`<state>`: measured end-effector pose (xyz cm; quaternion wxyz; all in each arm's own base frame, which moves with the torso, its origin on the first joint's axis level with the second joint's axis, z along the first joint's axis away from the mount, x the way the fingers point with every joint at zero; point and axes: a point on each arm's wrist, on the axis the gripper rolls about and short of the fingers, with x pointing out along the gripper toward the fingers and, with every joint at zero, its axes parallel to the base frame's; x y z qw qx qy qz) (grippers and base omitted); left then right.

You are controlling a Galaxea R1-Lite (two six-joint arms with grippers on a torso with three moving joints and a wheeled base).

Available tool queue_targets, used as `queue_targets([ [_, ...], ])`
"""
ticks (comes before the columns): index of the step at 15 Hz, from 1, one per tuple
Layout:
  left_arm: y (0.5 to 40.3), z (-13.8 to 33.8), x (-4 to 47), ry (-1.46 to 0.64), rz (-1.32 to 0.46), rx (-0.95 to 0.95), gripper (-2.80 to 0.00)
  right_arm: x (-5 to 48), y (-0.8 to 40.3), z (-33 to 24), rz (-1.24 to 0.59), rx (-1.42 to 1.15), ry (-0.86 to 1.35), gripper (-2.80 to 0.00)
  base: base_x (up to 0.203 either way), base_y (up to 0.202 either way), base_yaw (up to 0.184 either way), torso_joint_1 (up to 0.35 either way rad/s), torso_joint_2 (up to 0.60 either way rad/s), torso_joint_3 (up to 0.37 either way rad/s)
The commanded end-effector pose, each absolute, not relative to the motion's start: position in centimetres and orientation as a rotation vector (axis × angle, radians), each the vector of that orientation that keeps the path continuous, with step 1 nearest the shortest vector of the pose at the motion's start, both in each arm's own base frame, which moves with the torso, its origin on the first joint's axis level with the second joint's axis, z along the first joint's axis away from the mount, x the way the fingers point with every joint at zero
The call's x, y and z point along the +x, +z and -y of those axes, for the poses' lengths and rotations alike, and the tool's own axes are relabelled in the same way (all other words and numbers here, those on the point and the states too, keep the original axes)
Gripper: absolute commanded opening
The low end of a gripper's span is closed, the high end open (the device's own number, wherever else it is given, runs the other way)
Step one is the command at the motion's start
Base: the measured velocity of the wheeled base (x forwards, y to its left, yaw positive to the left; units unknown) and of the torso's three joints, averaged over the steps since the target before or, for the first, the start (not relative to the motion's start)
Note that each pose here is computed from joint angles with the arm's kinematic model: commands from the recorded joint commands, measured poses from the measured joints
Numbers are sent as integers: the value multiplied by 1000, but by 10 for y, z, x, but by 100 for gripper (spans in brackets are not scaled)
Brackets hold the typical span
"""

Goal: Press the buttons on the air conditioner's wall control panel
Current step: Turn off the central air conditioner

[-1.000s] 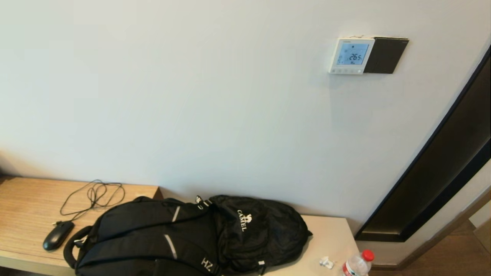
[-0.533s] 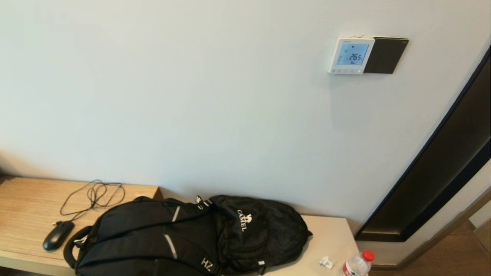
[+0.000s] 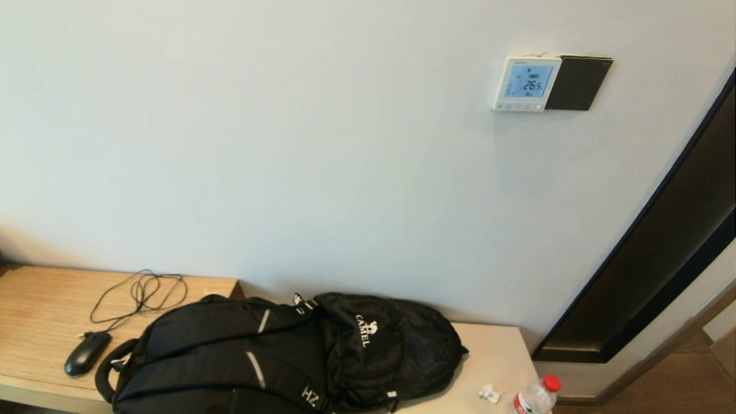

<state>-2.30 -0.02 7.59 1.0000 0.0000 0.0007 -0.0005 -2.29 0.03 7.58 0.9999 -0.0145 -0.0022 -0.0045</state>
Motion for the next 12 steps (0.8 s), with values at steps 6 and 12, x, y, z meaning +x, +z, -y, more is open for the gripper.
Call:
queue_targets([
  [6,76,0,-23,-2,0,-5,-280,-23,76,0,8,-37,-9,-280,0,0,0,0,0,0],
  [12,76,0,-23,-1,0,-5,-280,-24,120,-1,16,-65,11,-280,0,0,0,0,0,0],
])
